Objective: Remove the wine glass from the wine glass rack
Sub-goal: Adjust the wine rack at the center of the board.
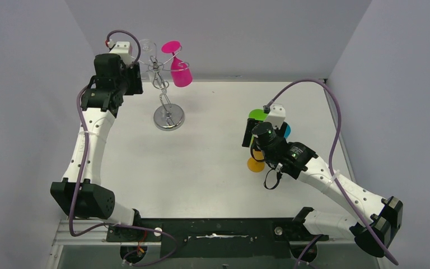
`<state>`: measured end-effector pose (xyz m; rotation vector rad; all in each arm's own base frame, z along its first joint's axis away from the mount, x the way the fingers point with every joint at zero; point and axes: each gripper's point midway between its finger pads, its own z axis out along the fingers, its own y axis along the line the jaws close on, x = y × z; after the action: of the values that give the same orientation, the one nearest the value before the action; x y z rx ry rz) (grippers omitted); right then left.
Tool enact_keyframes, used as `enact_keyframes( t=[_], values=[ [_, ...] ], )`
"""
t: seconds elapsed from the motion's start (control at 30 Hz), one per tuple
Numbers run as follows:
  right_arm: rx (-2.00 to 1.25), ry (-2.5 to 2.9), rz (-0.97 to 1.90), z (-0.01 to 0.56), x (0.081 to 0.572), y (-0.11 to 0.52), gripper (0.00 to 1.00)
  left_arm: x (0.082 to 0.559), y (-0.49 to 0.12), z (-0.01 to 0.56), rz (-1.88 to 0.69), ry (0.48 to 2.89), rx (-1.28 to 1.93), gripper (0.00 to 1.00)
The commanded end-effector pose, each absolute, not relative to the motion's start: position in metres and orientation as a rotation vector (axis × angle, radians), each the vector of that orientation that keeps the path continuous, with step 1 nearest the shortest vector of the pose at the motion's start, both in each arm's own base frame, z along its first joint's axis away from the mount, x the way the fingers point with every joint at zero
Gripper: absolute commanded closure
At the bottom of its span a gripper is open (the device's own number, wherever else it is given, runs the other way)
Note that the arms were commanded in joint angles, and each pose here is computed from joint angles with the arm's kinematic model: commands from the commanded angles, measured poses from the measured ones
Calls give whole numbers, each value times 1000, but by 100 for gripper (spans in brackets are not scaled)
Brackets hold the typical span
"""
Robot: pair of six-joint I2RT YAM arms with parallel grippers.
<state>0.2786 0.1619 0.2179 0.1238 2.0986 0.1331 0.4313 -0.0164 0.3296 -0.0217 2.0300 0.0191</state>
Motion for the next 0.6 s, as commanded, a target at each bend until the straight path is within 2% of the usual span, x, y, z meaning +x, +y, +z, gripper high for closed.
enact_keyframes(
  t=[0.0,0.17,0.57],
  values=[
    [151,2054,145,228,286,162,27,412,24,395,215,1864,-29,57],
    [151,2056,145,227,285,161,27,408,16,394,175,1862,9,54],
    [156,2051,145,229,285,159,27,412,-6,415,34,1840,43,34]
  ],
)
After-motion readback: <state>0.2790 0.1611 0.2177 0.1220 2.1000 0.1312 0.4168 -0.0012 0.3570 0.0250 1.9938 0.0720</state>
